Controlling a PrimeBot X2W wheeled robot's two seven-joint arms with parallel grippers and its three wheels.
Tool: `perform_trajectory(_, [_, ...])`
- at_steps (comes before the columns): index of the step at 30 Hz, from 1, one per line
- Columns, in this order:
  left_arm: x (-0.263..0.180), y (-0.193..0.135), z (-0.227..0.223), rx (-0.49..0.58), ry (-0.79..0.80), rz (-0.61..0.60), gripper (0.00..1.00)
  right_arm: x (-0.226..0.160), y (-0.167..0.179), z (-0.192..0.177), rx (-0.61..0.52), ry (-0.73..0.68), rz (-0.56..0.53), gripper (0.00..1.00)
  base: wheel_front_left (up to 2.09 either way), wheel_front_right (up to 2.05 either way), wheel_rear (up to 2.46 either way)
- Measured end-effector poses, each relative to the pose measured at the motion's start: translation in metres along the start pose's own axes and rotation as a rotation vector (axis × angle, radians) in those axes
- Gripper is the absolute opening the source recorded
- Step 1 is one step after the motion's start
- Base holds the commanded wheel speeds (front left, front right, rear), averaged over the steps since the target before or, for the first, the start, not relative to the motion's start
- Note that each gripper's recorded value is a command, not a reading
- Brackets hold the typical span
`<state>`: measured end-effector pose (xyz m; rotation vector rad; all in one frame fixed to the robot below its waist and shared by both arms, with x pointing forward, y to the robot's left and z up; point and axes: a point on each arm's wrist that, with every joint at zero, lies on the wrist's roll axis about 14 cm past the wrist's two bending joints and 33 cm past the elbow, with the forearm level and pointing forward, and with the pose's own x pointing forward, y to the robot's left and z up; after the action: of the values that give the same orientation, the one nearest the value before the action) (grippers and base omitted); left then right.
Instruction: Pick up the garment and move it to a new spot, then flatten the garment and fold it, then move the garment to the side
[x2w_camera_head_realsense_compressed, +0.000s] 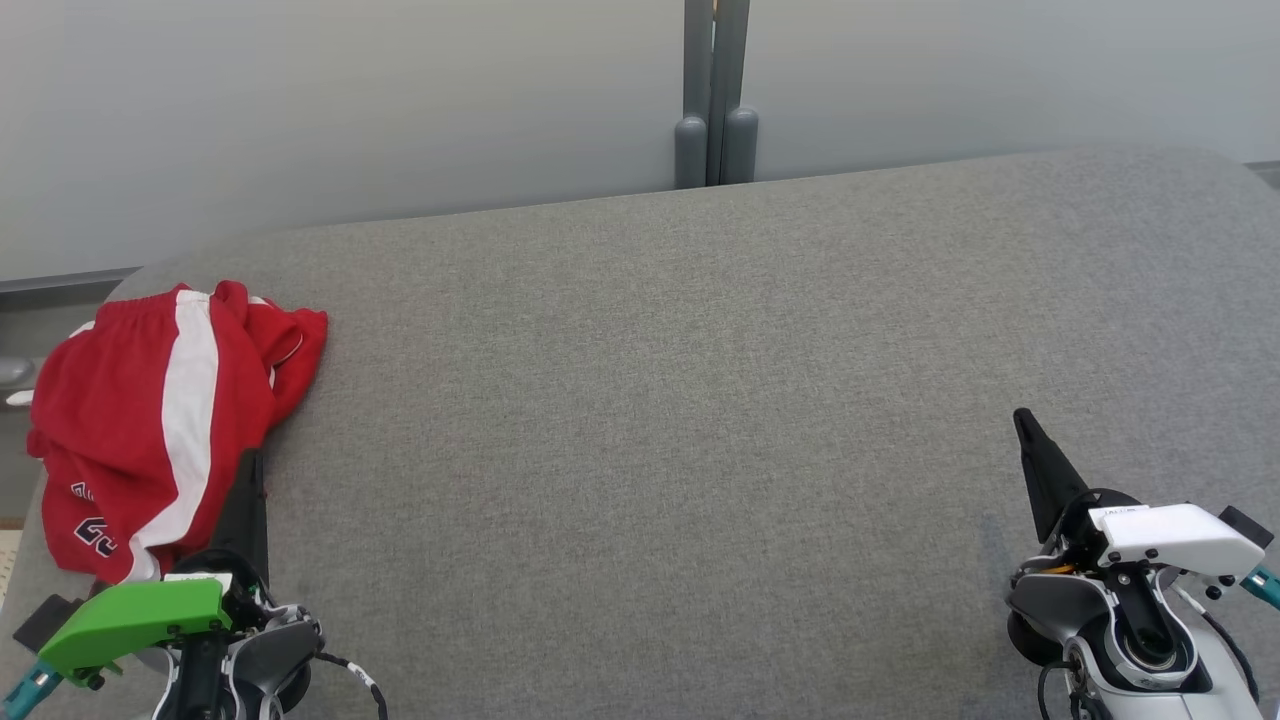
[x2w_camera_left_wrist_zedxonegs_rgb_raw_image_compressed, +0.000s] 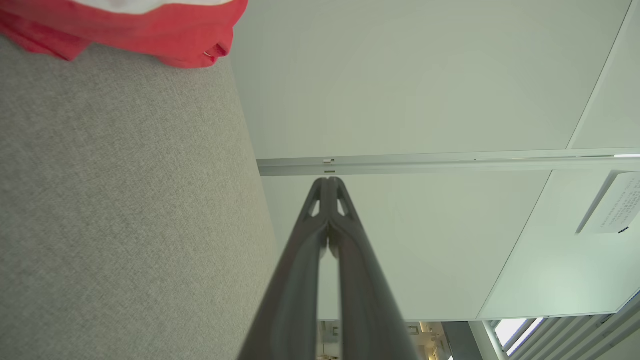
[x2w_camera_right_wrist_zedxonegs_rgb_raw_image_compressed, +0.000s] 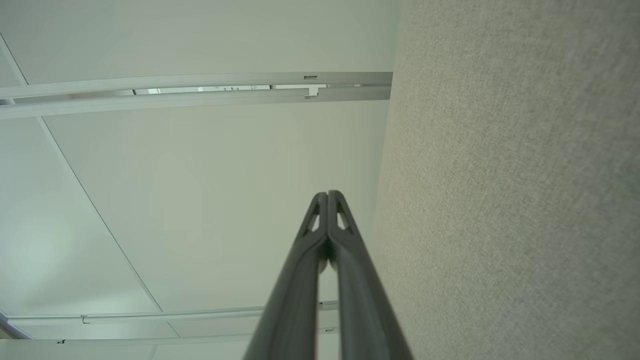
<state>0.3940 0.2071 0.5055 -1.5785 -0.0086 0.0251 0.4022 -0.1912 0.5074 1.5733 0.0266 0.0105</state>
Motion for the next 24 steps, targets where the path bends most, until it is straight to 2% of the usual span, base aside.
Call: perform_trajectory(24, [0.0000,0.0000,0.0000,0.000,0.000,0.000,0.00,0.0000,0.0000,0.0000,0.000,0.000,0.000,0.00,0.00,0.00,0.00])
